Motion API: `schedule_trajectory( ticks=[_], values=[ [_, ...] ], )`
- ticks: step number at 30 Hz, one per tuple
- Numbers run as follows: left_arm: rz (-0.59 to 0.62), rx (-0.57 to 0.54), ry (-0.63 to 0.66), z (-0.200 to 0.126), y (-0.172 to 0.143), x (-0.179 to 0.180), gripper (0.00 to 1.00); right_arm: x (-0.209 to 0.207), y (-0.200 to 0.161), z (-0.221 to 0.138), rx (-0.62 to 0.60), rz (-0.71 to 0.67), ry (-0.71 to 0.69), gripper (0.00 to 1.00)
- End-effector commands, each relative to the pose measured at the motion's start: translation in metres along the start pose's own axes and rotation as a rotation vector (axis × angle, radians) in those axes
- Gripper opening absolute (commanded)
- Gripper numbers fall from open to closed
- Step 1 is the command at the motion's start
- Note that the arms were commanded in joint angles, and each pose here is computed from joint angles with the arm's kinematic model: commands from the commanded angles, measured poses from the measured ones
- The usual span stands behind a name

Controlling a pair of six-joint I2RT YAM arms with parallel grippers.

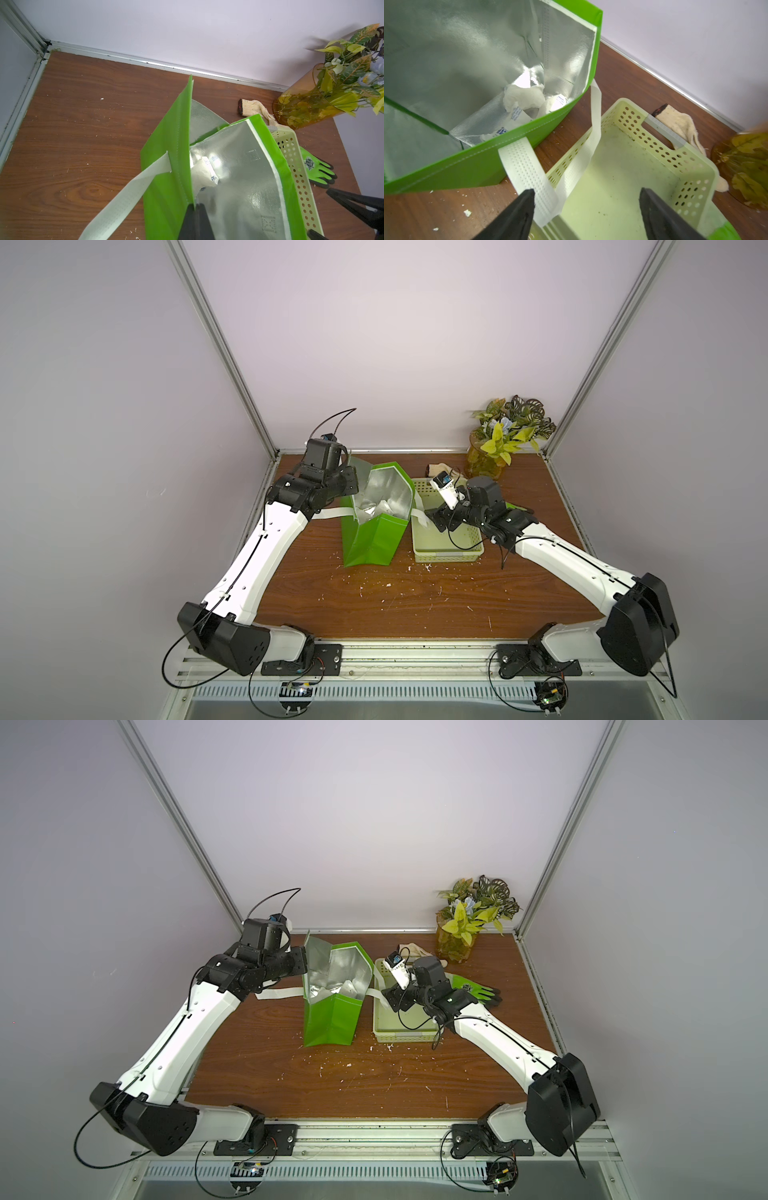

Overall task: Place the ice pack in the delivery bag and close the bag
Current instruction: Adjust the delivery bag at the center of the board.

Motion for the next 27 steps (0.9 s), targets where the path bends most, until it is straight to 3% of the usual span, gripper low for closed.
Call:
schedule_trajectory(
  ticks=[1,11,13,17,27],
  values=[
    [0.011,-0.057,0.048,-0.008,0.006,0.011,0.00,0.017,0.026,0.007,-0.152,-0.081,0.116,0.82],
    [-0.017,-0.053,0.091,-0.007,0.001,0.027,0.01,0.083,0.074,0.066,-0.246,-0.194,0.345,0.79],
    [-0.038,-0.045,0.088,-0.006,0.001,0.034,0.09,0.092,0.078,0.071,-0.268,-0.188,0.378,0.80],
    [-0.067,-0.045,0.072,-0.009,0.005,0.046,0.40,0.105,0.080,0.079,-0.277,-0.185,0.414,0.80],
    [-0.063,-0.127,0.039,-0.041,0.019,0.044,0.62,0.097,0.074,0.075,-0.223,-0.233,0.327,0.82]
  ],
)
Point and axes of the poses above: each gripper's point midway between its finger pads, its own z axis out along the fingers, its own x axis along the line the jaws close on, y = z × x, the point moved 5 cm from there along -z, back along the fingers, and after that the axes turned 6 degrees about -z, right-handed, at the moved point
